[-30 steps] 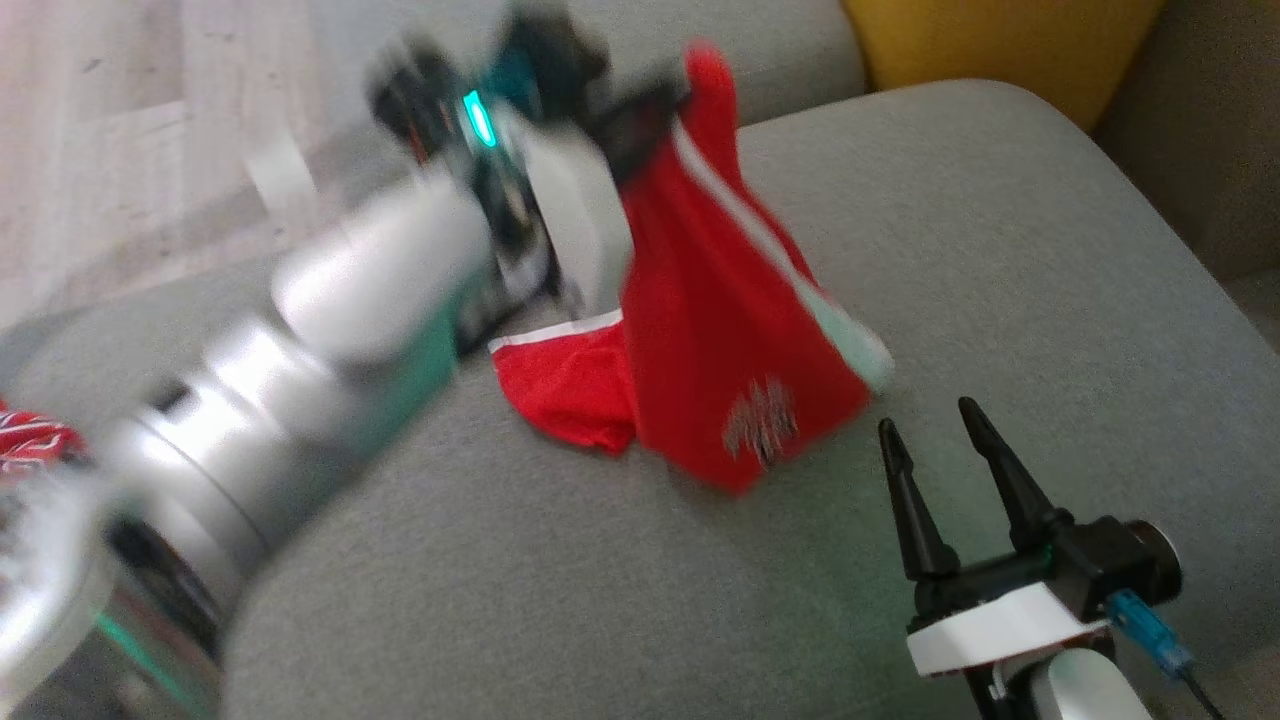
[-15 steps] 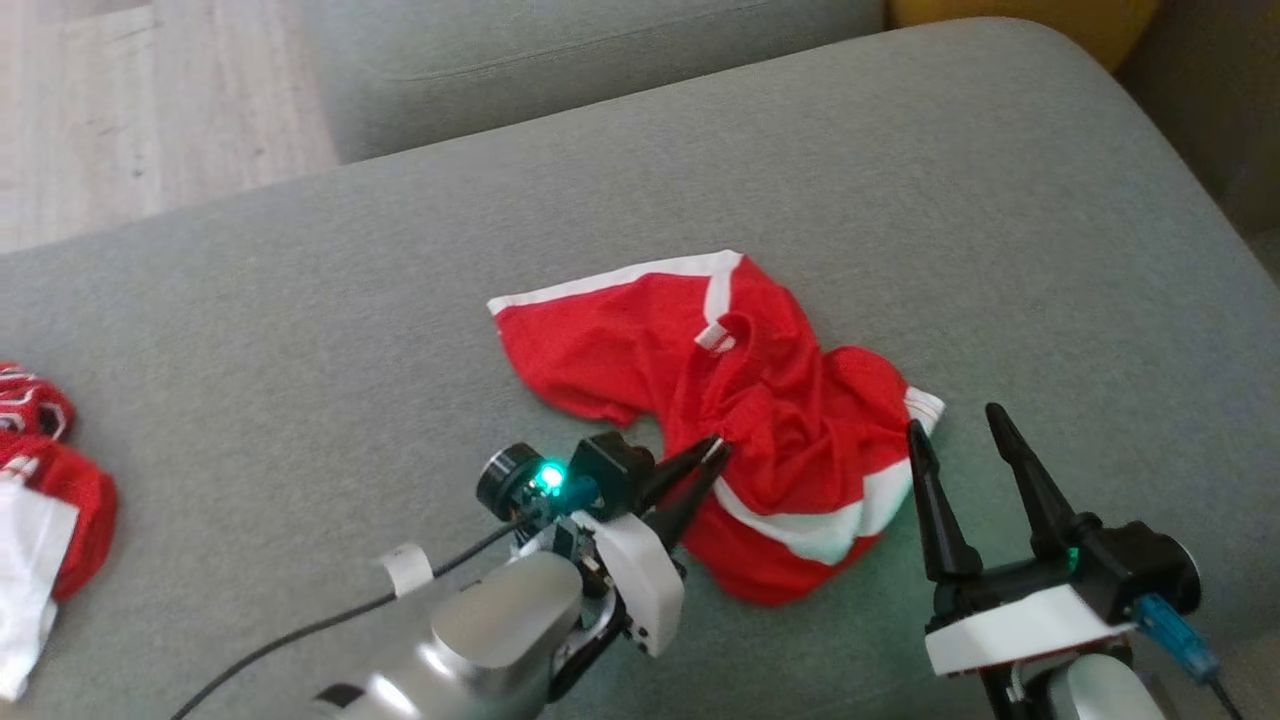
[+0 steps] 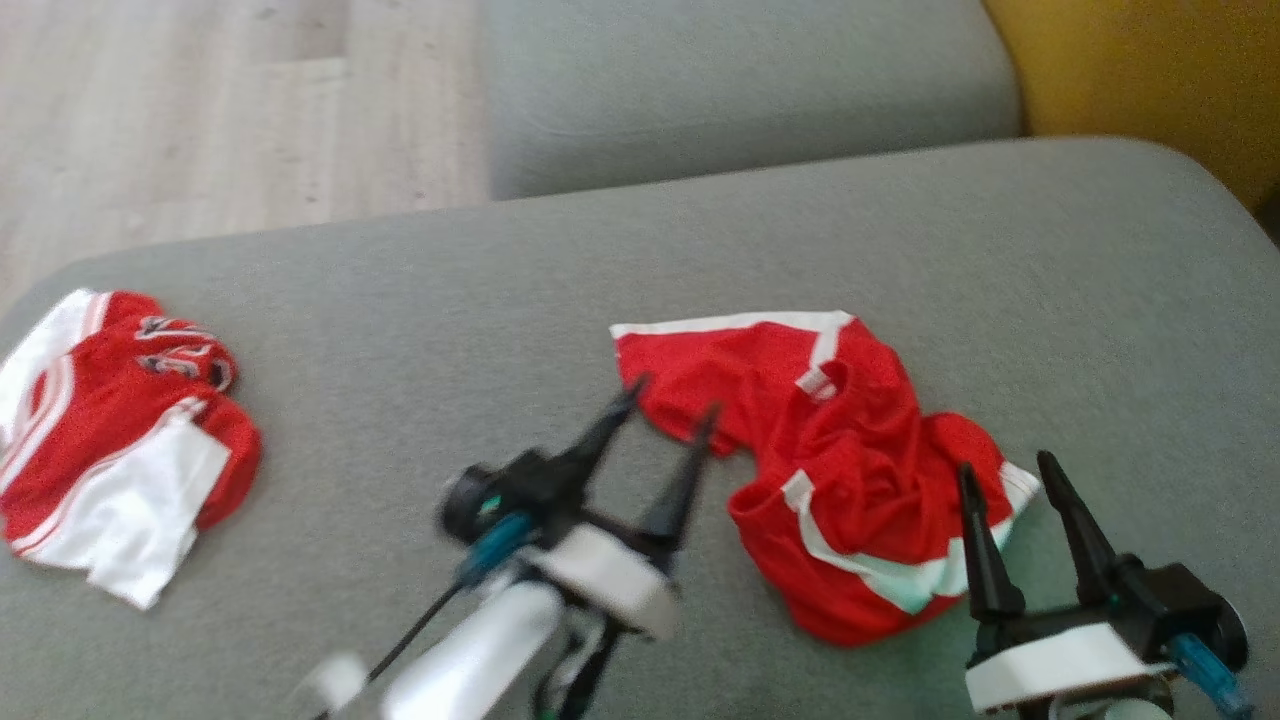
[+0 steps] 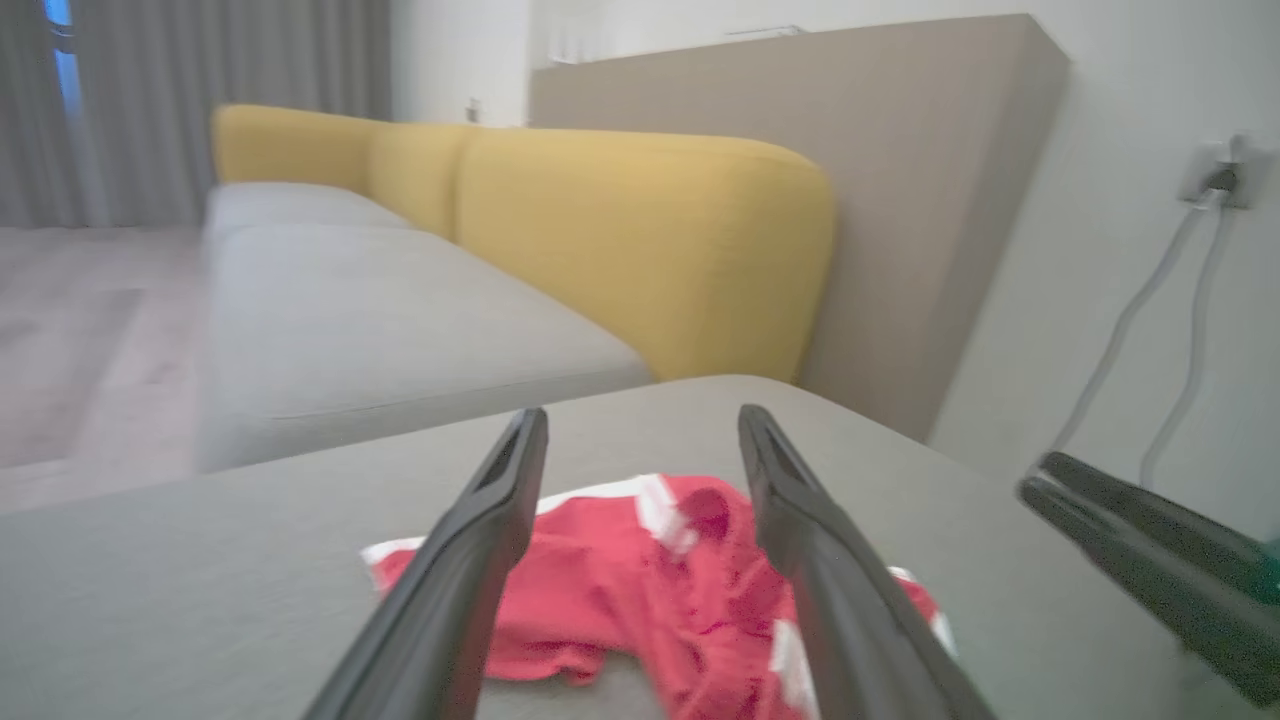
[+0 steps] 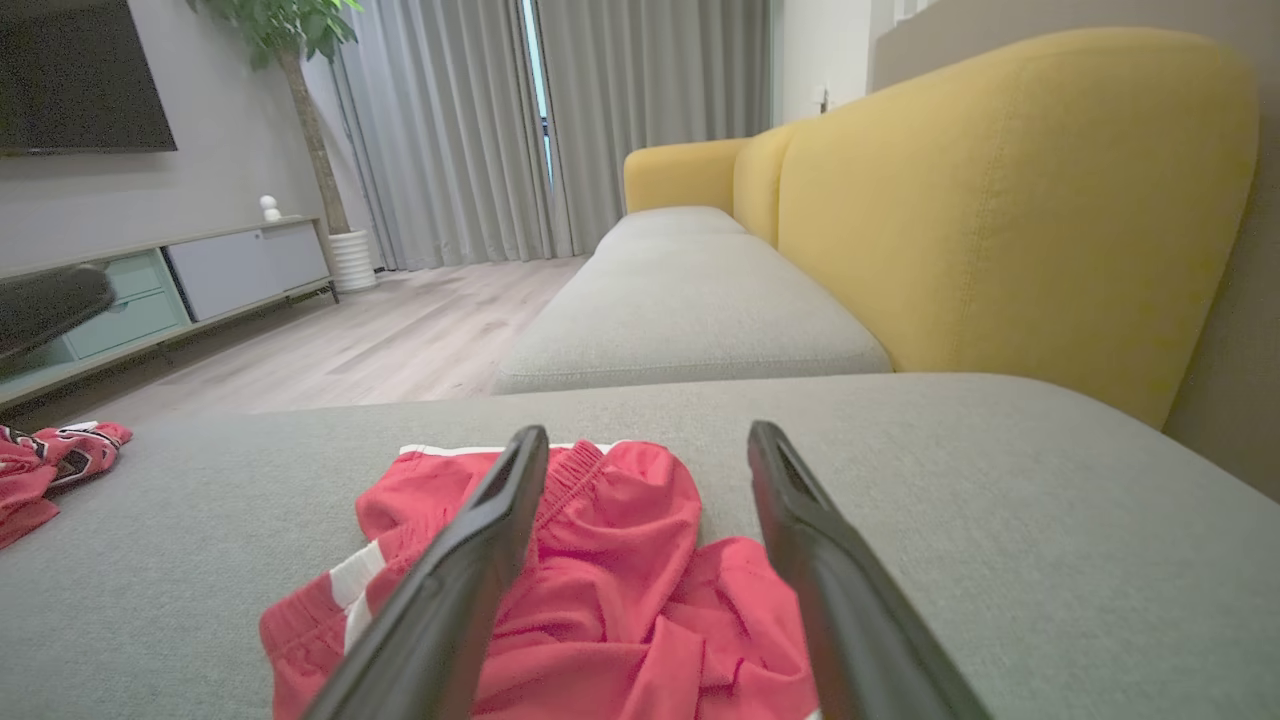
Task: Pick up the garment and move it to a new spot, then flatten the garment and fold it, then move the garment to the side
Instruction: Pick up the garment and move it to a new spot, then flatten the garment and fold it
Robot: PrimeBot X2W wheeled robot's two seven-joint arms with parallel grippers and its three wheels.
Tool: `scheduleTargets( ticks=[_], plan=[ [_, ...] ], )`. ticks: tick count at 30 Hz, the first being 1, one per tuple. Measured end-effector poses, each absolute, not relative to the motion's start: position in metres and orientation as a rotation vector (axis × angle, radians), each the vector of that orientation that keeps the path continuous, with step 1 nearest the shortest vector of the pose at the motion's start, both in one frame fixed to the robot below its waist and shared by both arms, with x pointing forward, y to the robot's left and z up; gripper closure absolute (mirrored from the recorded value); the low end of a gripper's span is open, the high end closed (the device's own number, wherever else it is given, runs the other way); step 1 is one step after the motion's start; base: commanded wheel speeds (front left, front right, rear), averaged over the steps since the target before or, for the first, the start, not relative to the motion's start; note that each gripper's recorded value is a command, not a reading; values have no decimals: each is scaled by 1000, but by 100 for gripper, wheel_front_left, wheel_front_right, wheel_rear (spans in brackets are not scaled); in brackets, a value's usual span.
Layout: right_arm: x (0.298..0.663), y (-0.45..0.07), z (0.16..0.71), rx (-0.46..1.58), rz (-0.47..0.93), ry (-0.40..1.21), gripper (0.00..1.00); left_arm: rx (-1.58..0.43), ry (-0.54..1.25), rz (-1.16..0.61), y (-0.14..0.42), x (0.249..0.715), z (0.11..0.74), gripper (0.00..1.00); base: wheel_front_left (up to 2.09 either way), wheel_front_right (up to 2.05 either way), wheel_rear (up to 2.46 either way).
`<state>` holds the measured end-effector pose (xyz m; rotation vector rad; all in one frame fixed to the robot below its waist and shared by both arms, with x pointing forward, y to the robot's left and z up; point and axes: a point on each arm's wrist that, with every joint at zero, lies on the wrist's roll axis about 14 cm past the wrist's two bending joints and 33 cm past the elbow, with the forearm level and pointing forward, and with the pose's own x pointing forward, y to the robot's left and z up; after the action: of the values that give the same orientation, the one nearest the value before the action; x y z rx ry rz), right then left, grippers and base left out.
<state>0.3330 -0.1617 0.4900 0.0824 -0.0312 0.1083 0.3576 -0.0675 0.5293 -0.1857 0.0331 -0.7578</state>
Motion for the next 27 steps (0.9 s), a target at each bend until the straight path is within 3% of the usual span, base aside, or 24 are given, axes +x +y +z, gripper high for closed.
scheduleTargets(
  ticks=[6,11,19,27],
  plan=[
    [329,-153,494,79,141,-44,0,-175,-56,-384,42,359,530,0,0,0,0],
    [319,-150,496,92,154,-52,0,-155,-92,-151,112,324,520,0,0,0,0],
    [298,-140,484,119,185,-15,0,-126,-64,-151,121,276,499,0,0,0,0],
    [297,-134,488,144,201,-25,0,-123,-85,-129,127,274,503,0,0,0,0]
  ],
)
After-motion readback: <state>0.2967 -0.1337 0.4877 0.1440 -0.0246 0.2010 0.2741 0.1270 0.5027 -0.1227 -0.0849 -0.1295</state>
